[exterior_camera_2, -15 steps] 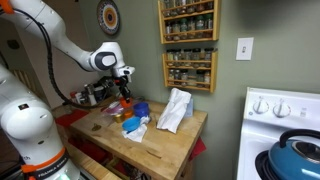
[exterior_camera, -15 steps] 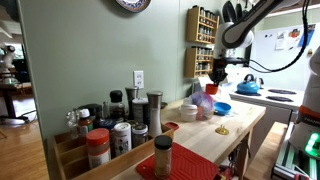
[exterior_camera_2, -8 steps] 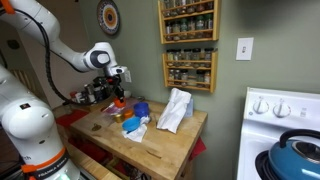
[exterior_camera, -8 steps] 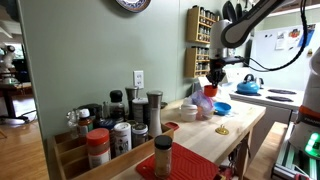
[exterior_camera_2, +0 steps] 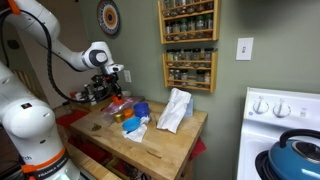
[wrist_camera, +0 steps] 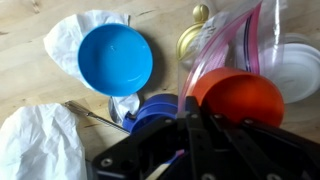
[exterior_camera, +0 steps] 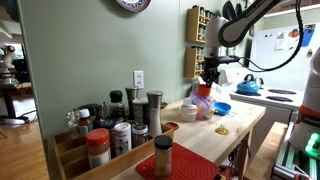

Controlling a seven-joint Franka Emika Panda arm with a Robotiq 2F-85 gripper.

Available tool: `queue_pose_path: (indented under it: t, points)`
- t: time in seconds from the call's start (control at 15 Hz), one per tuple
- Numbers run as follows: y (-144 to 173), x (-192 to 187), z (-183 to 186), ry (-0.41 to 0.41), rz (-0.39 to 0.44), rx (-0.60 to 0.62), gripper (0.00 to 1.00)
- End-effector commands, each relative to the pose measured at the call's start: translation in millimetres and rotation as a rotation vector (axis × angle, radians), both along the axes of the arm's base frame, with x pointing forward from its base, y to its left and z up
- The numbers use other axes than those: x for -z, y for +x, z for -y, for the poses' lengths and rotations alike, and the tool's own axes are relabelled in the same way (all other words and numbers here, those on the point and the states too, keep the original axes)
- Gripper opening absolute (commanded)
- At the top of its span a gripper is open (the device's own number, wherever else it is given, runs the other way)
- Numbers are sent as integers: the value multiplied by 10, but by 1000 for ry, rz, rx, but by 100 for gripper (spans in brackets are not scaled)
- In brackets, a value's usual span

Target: Place the cup in the zip lock bag

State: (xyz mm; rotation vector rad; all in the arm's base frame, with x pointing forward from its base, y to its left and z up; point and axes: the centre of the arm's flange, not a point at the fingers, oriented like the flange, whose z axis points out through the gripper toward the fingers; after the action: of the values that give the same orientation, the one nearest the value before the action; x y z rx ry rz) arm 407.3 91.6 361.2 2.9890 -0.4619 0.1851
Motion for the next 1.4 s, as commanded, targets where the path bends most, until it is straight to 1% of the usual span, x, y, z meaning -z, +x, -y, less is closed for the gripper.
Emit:
queue_pose_path:
  t: [0.0,0.27,0.6,0.73,1.07,1.2,1.33]
  points:
    - [206,136,-118,-3,34,60,1]
    - [328,282,-126,-3,47,114,1]
    - [360,400,0,-51,24,171,1]
    - [361,464,-22,-63,16,175,1]
    - [319,586,-197,-49,-27,121,1]
    - [310,598,-266,-36,-28,104,1]
    - [325,596,-318,-2,-19,95,1]
